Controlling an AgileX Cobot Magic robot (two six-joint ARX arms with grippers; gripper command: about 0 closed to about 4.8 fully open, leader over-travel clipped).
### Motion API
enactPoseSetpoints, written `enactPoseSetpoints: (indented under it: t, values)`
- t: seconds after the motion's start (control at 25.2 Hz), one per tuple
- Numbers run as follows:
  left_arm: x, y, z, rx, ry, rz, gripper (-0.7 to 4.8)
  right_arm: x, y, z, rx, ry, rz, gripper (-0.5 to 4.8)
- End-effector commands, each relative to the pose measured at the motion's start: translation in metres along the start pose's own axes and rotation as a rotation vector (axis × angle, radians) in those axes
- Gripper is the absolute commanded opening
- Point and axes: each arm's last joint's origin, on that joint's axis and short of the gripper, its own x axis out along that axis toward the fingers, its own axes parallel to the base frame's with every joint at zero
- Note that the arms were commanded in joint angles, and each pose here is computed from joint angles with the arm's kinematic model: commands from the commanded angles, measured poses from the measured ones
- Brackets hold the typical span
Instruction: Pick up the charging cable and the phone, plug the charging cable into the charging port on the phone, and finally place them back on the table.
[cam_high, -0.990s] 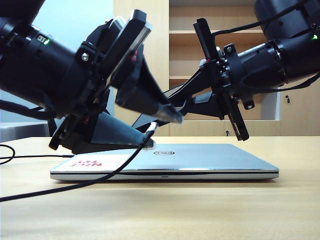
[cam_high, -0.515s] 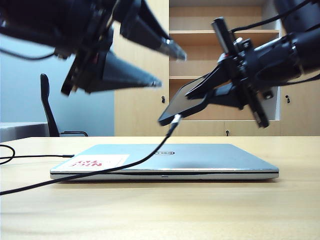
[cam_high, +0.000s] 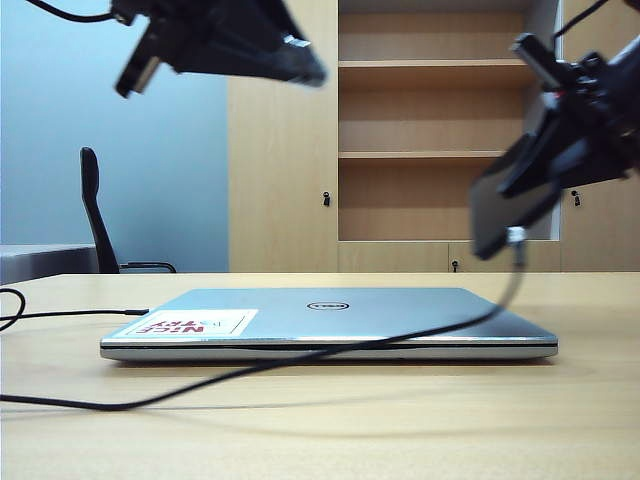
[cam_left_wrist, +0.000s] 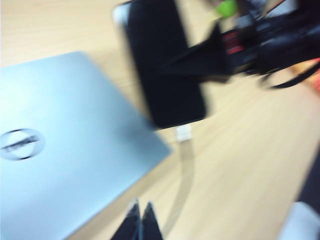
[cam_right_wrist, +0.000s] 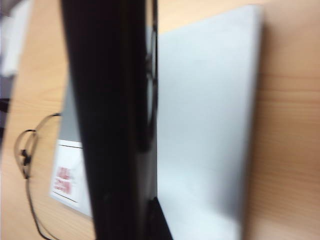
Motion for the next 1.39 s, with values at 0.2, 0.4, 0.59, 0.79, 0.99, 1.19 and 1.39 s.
enactPoseSetpoints:
  t: [0.2,0.4,0.59,0.79,0.99,1.19,1.39]
  values:
    - [-0.029,0.029,0.021,0.023,-0.052,0.147,-0.06,-0.025,-0.015,0.024,0.024,0.001,-0.068,-0.06]
    - [-0.047,0.041,0.028,0.066,-0.101,0.217,-0.06,-0.012,-0.027,0.033,0.037,0.04,-0.084,-0.06]
    - [-0.056,0.048,0.03,0.074,-0.114,0.258,-0.06,0.015,-0.048,0.031,0.08,0.137,-0.118,-0.06]
    - [-0.055,0.048,0.03,0.074,-0.113,0.258,-0.06,0.032,-0.064,0.026,0.125,0.196,-0.137,-0.06]
    - [-0.056,0.048,0.03,0.073,-0.113,0.258,-0.06,0.04,-0.073,0.022,0.157,0.236,-0.152,0.59]
    - [-0.056,0.048,0.03,0.073,-0.113,0.258,-0.06,0.038,-0.072,0.025,0.16,0.236,-0.158,2.22]
    - [-0.056,0.048,0.029,0.071,-0.105,0.26,-0.06,0.027,-0.068,0.036,0.132,0.236,-0.248,2.21]
